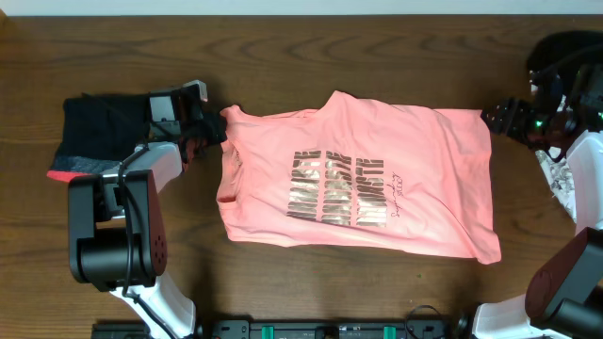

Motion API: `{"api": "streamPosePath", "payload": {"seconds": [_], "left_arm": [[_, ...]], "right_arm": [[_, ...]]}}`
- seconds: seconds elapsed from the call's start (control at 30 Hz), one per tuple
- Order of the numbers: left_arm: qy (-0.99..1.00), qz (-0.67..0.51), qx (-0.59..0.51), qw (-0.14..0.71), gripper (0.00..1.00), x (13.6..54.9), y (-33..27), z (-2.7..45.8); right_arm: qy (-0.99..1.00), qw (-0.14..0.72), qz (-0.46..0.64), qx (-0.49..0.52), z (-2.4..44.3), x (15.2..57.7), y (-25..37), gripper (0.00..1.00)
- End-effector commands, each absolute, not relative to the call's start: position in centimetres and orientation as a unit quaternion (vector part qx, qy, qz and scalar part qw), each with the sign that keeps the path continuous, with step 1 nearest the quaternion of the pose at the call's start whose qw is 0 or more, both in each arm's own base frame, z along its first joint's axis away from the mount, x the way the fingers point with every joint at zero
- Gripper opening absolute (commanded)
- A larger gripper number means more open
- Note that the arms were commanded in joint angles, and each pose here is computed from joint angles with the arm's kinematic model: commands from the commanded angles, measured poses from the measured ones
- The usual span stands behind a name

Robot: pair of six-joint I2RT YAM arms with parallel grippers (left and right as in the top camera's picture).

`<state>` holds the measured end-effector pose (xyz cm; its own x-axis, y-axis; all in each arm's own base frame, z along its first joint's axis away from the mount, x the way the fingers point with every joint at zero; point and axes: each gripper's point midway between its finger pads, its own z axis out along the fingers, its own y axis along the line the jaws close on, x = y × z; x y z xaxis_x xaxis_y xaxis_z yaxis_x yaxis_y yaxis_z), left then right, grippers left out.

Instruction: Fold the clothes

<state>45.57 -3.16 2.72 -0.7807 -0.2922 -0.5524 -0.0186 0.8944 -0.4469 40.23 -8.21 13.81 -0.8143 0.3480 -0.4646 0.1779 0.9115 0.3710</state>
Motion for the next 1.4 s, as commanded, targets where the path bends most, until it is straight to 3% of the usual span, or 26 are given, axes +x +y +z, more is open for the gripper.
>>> {"api": "streamPosePath", "payload": {"seconds": [0.0,0.1,0.17,0.47,0.93,1.37], "left_arm": [[0.917,-0.224,-0.078,0.321,0.06,45.7,-3.4,3.0],[0.915,-0.230,-0.079,0.322,0.06,45.7,-3.5,3.3],[0.914,-0.233,-0.090,0.318,0.06,45.6,-3.5,3.4],[0.919,-0.235,-0.101,0.301,0.06,45.0,-3.6,3.0],[0.919,-0.235,-0.102,0.300,0.06,44.9,-3.6,3.0],[0.918,-0.235,-0.101,0.303,0.06,45.1,-3.6,3.1]], "right_arm": [[0.938,0.277,0.129,0.166,14.0,40.6,-9.8,0.59],[0.935,0.271,0.138,0.181,12.8,41.1,-10.3,0.50],[0.935,0.262,0.158,0.180,11.3,41.7,-10.1,0.50],[0.933,0.260,0.189,0.163,5.5,44.3,-10.9,0.62],[0.924,0.242,0.245,0.170,-0.6,45.5,-10.2,0.61],[0.903,0.264,0.290,0.175,-0.5,47.1,-9.2,0.54]]}}
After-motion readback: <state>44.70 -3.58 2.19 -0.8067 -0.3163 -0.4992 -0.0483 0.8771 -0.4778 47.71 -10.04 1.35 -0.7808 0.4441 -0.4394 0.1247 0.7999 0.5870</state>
